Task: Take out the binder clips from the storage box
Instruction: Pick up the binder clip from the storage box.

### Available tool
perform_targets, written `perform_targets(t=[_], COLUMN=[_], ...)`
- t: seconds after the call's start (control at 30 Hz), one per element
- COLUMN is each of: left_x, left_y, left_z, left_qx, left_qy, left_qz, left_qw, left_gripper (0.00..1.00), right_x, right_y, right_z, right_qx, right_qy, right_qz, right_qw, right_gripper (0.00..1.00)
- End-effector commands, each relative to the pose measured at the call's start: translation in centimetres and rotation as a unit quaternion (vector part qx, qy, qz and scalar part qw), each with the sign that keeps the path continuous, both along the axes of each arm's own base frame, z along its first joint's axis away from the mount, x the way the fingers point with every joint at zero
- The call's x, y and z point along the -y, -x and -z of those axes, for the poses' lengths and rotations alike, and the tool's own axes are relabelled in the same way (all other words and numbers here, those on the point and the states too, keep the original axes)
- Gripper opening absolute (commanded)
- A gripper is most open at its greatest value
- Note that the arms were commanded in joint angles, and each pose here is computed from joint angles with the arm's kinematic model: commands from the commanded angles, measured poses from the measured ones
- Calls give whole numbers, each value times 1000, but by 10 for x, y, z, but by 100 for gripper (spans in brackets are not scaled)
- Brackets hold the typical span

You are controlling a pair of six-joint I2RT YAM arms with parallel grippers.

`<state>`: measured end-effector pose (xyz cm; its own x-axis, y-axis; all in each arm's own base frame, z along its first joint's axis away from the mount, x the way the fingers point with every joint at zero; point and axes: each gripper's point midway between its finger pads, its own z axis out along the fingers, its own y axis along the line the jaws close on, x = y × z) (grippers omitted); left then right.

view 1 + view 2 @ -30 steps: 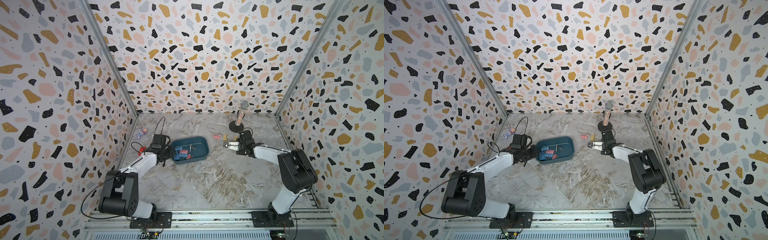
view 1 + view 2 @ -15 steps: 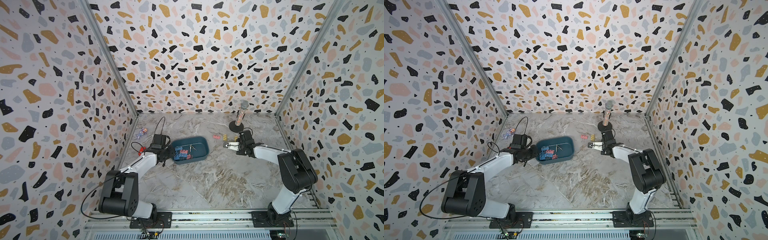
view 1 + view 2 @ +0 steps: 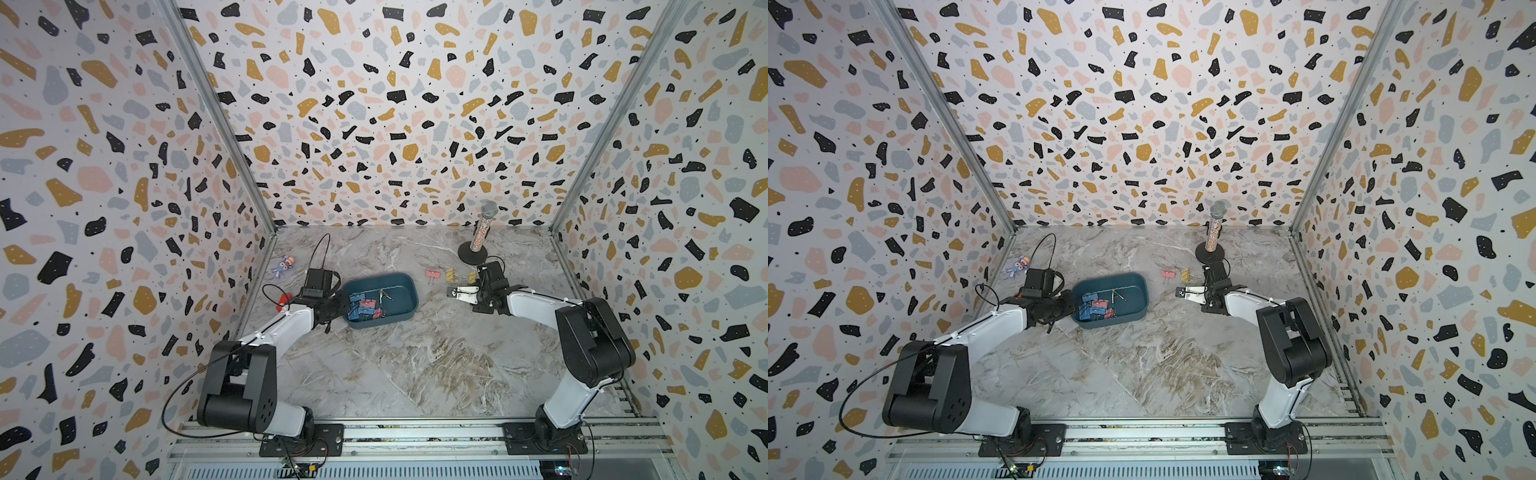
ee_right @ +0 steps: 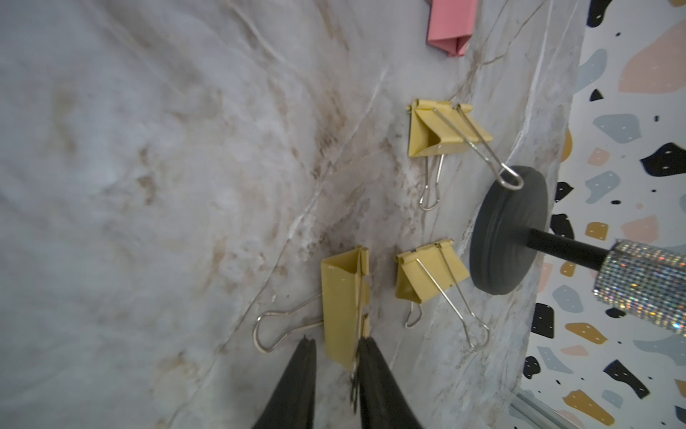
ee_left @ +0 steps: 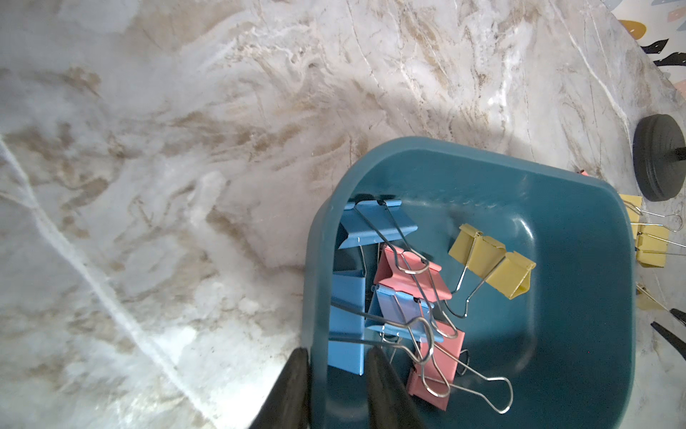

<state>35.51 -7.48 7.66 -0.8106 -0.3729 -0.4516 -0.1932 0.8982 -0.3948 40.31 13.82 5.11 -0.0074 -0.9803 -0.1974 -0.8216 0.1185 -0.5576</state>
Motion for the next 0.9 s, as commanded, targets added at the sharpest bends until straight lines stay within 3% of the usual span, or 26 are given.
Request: perform_targets(t=[0.0, 0.27, 0.5, 0.7, 0.87], left_x=[-2, -3, -7, -7, -7], left_y=[-6, -5, -2, -1, -1], left_z=[-4, -4, -2, -3, -3], left_qx=[17, 15, 14, 13, 13], left_qy=[-3, -5, -12, -13, -12], left_qz=[0, -3, -9, -10, -11], left_qw=[1000, 1000, 1000, 1000, 1000], left_gripper=[30, 30, 30, 30, 29], right_x=[-16, -48, -105, -154, -202], right_y=[8, 32, 47, 48, 57], right_z=[-46, -102, -154, -158, -151], right_qx=[-5, -26, -45, -74, -102], right_qy=[-56, -122, -238, -306, -308], right_qz=[-7, -27, -63, -92, -142], right_qw=[998, 992, 968, 945, 935], right_gripper=[27, 30, 33, 33, 29])
